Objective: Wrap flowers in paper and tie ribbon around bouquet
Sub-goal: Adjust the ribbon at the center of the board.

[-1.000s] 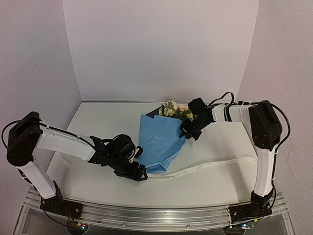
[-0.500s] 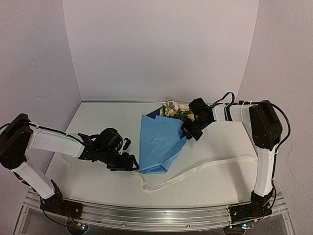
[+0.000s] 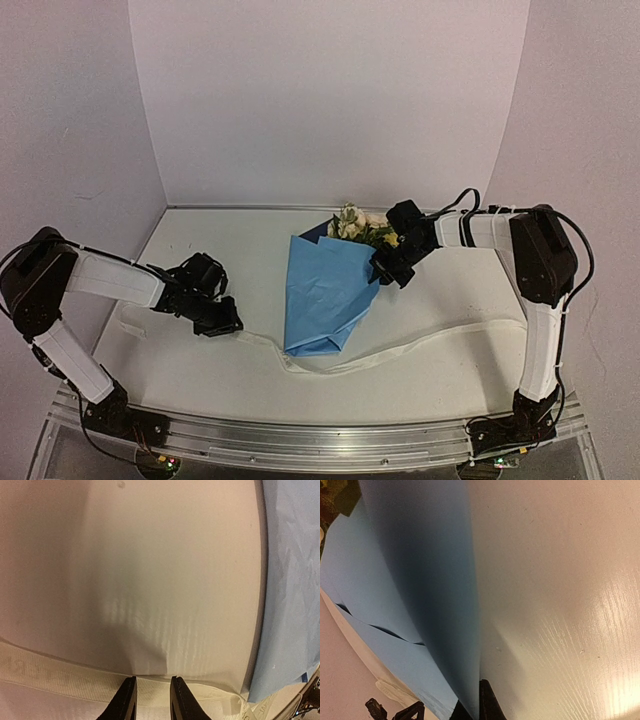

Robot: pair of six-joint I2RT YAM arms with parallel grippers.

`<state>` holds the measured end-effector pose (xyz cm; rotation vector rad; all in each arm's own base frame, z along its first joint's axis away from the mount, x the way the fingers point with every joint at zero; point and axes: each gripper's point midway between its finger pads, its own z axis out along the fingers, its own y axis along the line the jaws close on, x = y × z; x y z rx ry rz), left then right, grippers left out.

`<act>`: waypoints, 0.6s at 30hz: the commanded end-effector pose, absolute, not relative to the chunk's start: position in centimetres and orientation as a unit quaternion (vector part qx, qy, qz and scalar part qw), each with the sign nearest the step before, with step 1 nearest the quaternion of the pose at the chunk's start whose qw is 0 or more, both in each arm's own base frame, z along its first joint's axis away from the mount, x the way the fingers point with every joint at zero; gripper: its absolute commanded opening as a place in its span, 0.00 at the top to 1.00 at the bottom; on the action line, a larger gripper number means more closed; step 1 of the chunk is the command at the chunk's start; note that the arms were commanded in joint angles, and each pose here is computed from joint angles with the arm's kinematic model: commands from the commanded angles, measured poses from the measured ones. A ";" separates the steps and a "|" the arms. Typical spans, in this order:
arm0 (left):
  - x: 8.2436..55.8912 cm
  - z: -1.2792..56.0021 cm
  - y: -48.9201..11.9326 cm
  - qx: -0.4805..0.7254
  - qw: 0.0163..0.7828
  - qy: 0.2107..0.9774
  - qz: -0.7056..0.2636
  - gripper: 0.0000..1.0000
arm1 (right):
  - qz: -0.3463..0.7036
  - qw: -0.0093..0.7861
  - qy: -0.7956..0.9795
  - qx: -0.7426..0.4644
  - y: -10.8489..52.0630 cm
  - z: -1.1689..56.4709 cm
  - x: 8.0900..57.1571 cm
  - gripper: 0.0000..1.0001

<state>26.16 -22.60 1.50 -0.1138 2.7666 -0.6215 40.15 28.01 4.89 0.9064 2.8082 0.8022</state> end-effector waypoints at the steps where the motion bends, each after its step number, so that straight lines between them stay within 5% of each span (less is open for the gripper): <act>1: 25.6 -1.0 -18.7 -0.077 0.129 0.976 -0.156 0.75 | 0.269 0.044 0.914 0.299 28.1 6.0 40.5 1.00; 9: 27.7 7.3 -23.7 0.006 0.198 0.947 -0.254 0.45 | 0.273 0.039 0.909 0.312 28.1 6.2 40.5 1.00; 13: 25.8 11.3 -29.1 0.112 0.227 0.924 -0.288 0.49 | 0.279 0.035 0.904 0.322 28.3 6.6 40.6 1.00; 18: 20.7 12.2 -34.0 0.210 0.191 0.892 -0.353 0.66 | 0.286 0.018 0.896 0.340 28.4 6.6 40.3 1.00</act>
